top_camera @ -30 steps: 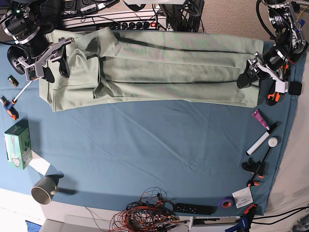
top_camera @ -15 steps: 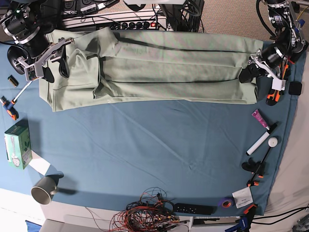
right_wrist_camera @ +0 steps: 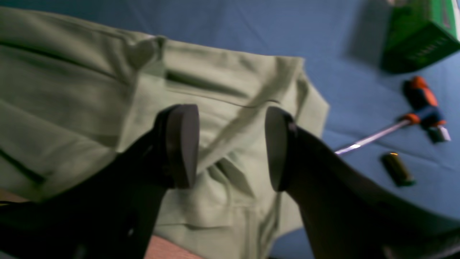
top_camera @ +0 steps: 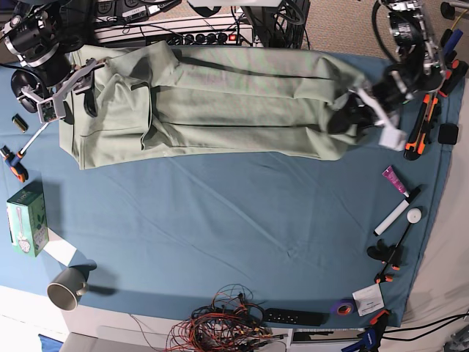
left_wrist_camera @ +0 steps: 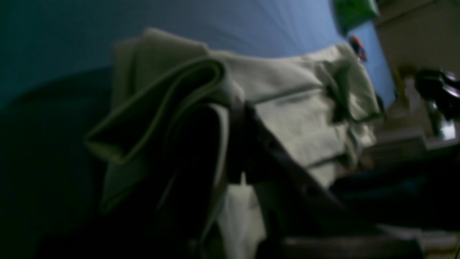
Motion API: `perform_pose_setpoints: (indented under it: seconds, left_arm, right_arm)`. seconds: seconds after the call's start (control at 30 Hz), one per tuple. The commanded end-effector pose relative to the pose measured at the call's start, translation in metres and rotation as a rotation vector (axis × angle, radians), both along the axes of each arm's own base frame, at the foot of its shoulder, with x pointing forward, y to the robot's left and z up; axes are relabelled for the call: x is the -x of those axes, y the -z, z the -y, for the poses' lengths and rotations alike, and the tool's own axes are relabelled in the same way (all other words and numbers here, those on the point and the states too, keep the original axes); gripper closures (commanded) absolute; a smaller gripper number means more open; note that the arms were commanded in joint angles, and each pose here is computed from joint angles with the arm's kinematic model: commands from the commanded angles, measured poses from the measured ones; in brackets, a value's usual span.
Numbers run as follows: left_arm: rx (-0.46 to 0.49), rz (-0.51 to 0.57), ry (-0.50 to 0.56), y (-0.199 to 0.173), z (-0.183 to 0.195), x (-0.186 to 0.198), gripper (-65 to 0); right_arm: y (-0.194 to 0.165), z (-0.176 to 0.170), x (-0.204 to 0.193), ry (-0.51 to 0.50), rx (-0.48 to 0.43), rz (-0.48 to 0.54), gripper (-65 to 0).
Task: Fold the T-shirt properly
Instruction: 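Lift the hem end with the left gripper and fold it toward the collar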
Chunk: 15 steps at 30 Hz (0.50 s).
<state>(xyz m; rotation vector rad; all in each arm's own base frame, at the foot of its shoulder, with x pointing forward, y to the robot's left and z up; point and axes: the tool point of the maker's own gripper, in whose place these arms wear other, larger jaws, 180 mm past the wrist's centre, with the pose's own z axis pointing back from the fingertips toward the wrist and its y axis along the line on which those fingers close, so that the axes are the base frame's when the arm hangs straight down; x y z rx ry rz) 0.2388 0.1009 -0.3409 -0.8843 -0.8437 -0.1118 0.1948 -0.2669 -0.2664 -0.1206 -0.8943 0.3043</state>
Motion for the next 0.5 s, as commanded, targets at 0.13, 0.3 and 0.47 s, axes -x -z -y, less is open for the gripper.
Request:
perform_pose_setpoints:
  seconds: [0.13, 0.3, 0.47]
  left_arm:
    - [0.049, 0.097, 0.164, -0.025, 0.074, 0.003, 0.0]
    - [0.071, 0.145, 0.293, -0.037, 0.146, 0.003, 0.0]
    - [0.053, 0.225, 0.377, -0.057, 0.198, -0.002, 0.0]
  right_arm:
    - [-0.011, 0.016, -0.004, 0.068, 0.052, 0.042, -29.7]
    - [-0.011, 0.019, -0.004, 0.080, 0.065, 0.039, -29.7]
    - [-0.010, 0.019, -0.003, 0.080, 0.065, 0.039, -29.7]
